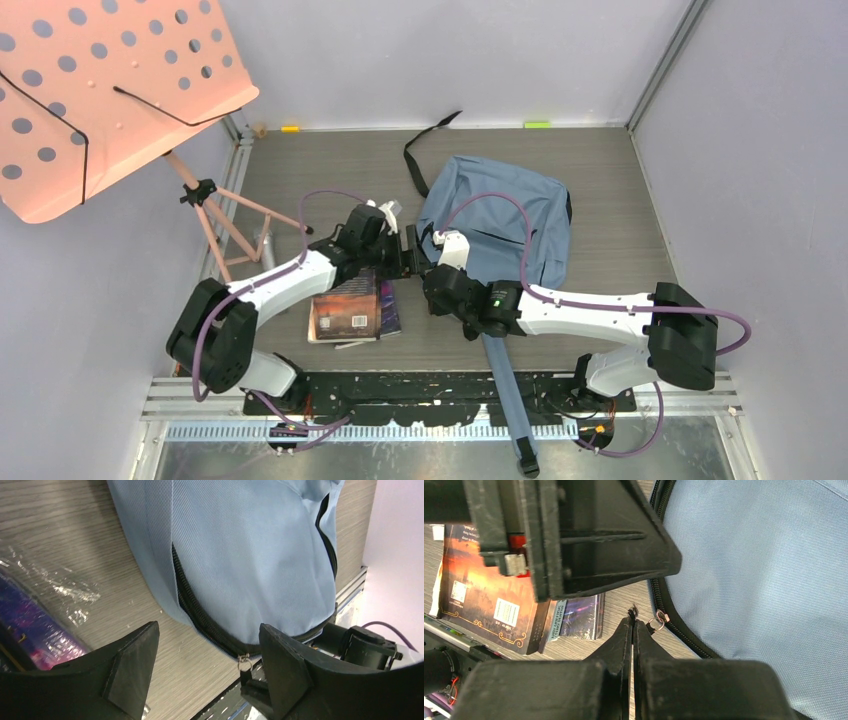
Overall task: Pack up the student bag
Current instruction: Unzip the student bag at the center of the board.
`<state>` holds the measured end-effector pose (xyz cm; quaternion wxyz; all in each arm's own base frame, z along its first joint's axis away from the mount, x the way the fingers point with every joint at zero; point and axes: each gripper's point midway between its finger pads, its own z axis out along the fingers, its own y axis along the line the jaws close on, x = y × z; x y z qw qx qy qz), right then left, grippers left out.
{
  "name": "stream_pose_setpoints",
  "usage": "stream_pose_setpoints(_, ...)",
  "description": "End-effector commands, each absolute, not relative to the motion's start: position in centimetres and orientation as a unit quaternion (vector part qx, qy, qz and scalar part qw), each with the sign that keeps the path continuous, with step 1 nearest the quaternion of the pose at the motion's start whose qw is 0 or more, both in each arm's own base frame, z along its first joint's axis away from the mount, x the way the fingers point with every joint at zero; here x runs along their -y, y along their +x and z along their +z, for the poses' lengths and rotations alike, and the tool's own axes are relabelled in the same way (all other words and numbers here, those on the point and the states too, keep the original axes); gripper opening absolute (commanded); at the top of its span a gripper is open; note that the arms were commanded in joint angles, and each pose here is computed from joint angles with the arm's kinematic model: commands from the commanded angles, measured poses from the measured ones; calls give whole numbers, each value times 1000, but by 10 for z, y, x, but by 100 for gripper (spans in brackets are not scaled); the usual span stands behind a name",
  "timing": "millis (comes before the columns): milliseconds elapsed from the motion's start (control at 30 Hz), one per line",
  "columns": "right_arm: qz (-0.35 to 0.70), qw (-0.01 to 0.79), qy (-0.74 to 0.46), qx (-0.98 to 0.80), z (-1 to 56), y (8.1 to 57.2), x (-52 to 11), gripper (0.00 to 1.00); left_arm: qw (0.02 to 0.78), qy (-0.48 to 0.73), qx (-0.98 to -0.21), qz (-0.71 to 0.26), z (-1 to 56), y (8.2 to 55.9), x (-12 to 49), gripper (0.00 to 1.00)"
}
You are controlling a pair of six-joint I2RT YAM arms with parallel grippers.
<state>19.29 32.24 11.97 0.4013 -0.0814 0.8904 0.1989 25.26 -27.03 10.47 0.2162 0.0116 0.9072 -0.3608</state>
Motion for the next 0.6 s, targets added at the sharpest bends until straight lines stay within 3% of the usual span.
stream_pose_setpoints(0,233,415,-63,-877,143,196,-340,1,231,5,-888,-397,112,262,289,75)
stream_pose_setpoints(200,235,416,-62,-876,143,196,-340,1,215,6,-895,-391,97,259,294,70)
stream_pose_setpoints(300,233,418,-62,-876,144,197,-339,0,212,8,-893,-396,94,259,300,54)
stream_pose_setpoints(433,228,418,-65,-877,144,197,-337,1,210,8,-894,-397,92,260,301,26)
stream_pose_setpoints(567,222,421,-64,-877,146,197,-333,0,216,15,-894,-391,95,263,302,8)
